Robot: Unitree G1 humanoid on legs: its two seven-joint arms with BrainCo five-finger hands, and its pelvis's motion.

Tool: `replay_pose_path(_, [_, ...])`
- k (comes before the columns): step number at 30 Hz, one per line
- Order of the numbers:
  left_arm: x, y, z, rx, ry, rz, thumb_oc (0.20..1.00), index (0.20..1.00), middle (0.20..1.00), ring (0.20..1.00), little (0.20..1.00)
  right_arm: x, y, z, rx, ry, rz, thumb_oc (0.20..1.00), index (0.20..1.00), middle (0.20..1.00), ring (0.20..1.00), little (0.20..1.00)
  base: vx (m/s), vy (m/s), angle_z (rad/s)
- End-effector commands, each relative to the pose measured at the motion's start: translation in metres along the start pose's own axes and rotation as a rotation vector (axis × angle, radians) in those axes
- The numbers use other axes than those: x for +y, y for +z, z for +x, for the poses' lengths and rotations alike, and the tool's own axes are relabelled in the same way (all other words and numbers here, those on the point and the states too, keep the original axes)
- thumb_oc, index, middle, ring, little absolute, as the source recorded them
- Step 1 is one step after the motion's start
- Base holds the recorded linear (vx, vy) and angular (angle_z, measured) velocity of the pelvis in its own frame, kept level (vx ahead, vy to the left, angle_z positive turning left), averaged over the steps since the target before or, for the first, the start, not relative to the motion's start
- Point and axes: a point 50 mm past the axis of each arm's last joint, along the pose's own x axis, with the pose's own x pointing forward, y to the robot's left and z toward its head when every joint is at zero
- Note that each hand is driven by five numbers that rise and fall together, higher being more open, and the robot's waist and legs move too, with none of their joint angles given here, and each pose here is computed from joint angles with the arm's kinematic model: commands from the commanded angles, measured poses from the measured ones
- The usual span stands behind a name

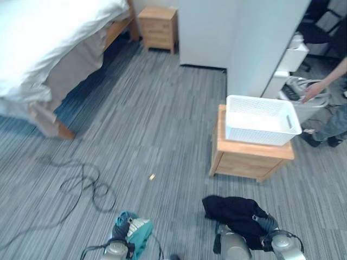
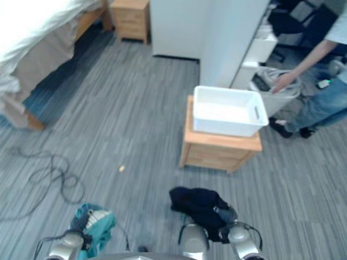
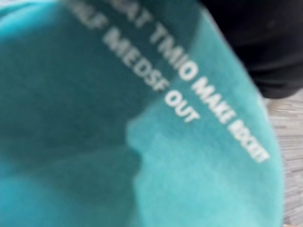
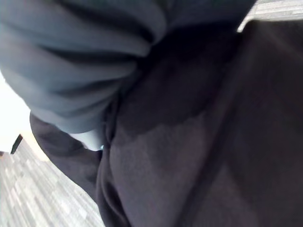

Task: Tidy up the quilt and then pick up the clothes from the bed and put them into the laundry hamper.

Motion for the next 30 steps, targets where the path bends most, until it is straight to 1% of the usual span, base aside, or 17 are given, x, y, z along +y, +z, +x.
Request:
replay_pose_path(1, [-0.007, 0.060, 0.006, -0.200, -0.011, -0.033, 0.200, 0.200, 0.200, 0.200, 0.200, -0.031, 0.038, 0.009, -0.135, -0.082, -0.015, 0.200, 0.200, 0.200, 0.200, 0.200, 0.26, -0.395, -0.42])
replay_pose_path(2, [-0.007, 0.060, 0.006, -0.201, -0.011, -0.033, 0.200, 0.200, 0.200, 0.200, 0.200, -0.031, 0.038, 0.009, -0.135, -0.083, -0.014, 0.200, 0.200, 0.200, 0.200, 0.200, 0.22, -0.333, -0.94])
replay_pose_path(3, [-0.009, 0.071, 0.005, -0.239, -0.009, -0.050, 0.200, 0.200, 0.200, 0.200, 0.200, -0.034, 0.044, 0.009, -0.162, -0.088, -0.027, 0.200, 0.200, 0.200, 0.200, 0.200, 0.13, -0.183, -0.94])
replay_pose_path(5, [-0.009, 0.071, 0.005, -0.239, -0.008, -0.050, 0.200, 0.200, 0.200, 0.200, 0.200, -0.034, 0.044, 0.009, -0.162, -0.088, -0.027, 0.200, 0.200, 0.200, 0.200, 0.200, 0.12, -0.115, -1.26])
replay_pose_path(7, [-0.016, 0.085, 0.002, -0.293, -0.022, -0.082, 0.200, 0.200, 0.200, 0.200, 0.200, -0.033, 0.060, 0.010, -0.214, -0.078, -0.064, 0.200, 0.200, 0.200, 0.200, 0.200, 0.31, -0.032, -1.27])
replay_pose_path(12, [-0.021, 0.095, -0.002, -0.346, -0.039, -0.072, 0.200, 0.200, 0.200, 0.200, 0.200, -0.038, 0.072, 0.006, -0.286, -0.091, -0.088, 0.200, 0.200, 0.200, 0.200, 0.200, 0.25, 0.055, -1.29])
replay_pose_path(14, [-0.027, 0.092, -0.002, -0.335, -0.061, -0.057, 0.200, 0.200, 0.200, 0.200, 0.200, -0.037, 0.070, 0.004, -0.288, -0.093, -0.105, 0.200, 0.200, 0.200, 0.200, 0.200, 0.17, 0.090, -0.30])
replay_pose_path(15, [-0.029, 0.088, -0.002, -0.326, -0.065, -0.050, 0.200, 0.200, 0.200, 0.200, 0.200, -0.033, 0.075, 0.002, -0.321, -0.082, -0.148, 0.200, 0.200, 0.200, 0.200, 0.200, 0.22, 0.138, 0.00])
replay_pose_path(17, [-0.028, 0.088, -0.002, -0.326, -0.064, -0.044, 0.200, 0.200, 0.200, 0.200, 0.200, -0.032, 0.079, 0.000, -0.342, -0.077, -0.164, 0.200, 0.200, 0.200, 0.200, 0.200, 0.11, 0.078, -0.01])
replay_pose_path(18, [-0.023, 0.085, -0.001, -0.316, -0.046, -0.036, 0.200, 0.200, 0.200, 0.200, 0.200, -0.028, 0.093, -0.004, -0.409, -0.063, -0.195, 0.200, 0.200, 0.200, 0.200, 0.200, 0.02, 0.025, -0.12])
replay_pose_path(19, [-0.023, 0.085, -0.001, -0.316, -0.046, -0.036, 0.200, 0.200, 0.200, 0.200, 0.200, -0.028, 0.093, -0.004, -0.409, -0.063, -0.195, 0.200, 0.200, 0.200, 0.200, 0.200, 0.08, 0.077, -0.18])
replay_pose_path(20, [-0.019, 0.077, -0.001, -0.297, -0.032, -0.036, 0.200, 0.200, 0.200, 0.200, 0.200, -0.023, 0.103, -0.010, -0.473, -0.047, -0.225, 0.200, 0.200, 0.200, 0.200, 0.200, 0.06, 0.054, -0.15])
replay_pose_path(23, [-0.016, 0.071, -0.001, -0.275, -0.020, -0.041, 0.200, 0.200, 0.200, 0.200, 0.200, -0.023, 0.109, -0.012, -0.501, -0.047, -0.252, 0.200, 0.200, 0.200, 0.200, 0.200, 0.02, 0.071, 0.03])
replay_pose_path(24, [-0.013, 0.061, -0.001, -0.245, -0.004, -0.058, 0.200, 0.200, 0.200, 0.200, 0.200, -0.027, 0.128, -0.019, -0.585, -0.066, -0.255, 0.200, 0.200, 0.200, 0.200, 0.200, 0.02, 0.069, 0.26])
replay_pose_path(25, [-0.013, 0.061, -0.001, -0.245, -0.004, -0.058, 0.200, 0.200, 0.200, 0.200, 0.200, -0.027, 0.128, -0.019, -0.585, -0.066, -0.255, 0.200, 0.200, 0.200, 0.200, 0.200, 0.09, 0.048, 0.43])
replay_pose_path(27, [-0.009, 0.052, 0.000, -0.218, 0.016, -0.051, 0.200, 0.200, 0.200, 0.200, 0.200, -0.040, 0.149, -0.029, -0.688, -0.128, -0.246, 0.200, 0.200, 0.200, 0.200, 0.200, 0.16, -0.063, 0.43])
replay_pose_path(30, [-0.003, 0.052, 0.004, -0.212, 0.025, -0.004, 0.200, 0.200, 0.200, 0.200, 0.200, -0.062, 0.164, -0.039, -0.759, -0.209, -0.230, 0.200, 0.200, 0.200, 0.200, 0.200, 0.19, -0.079, 0.81])
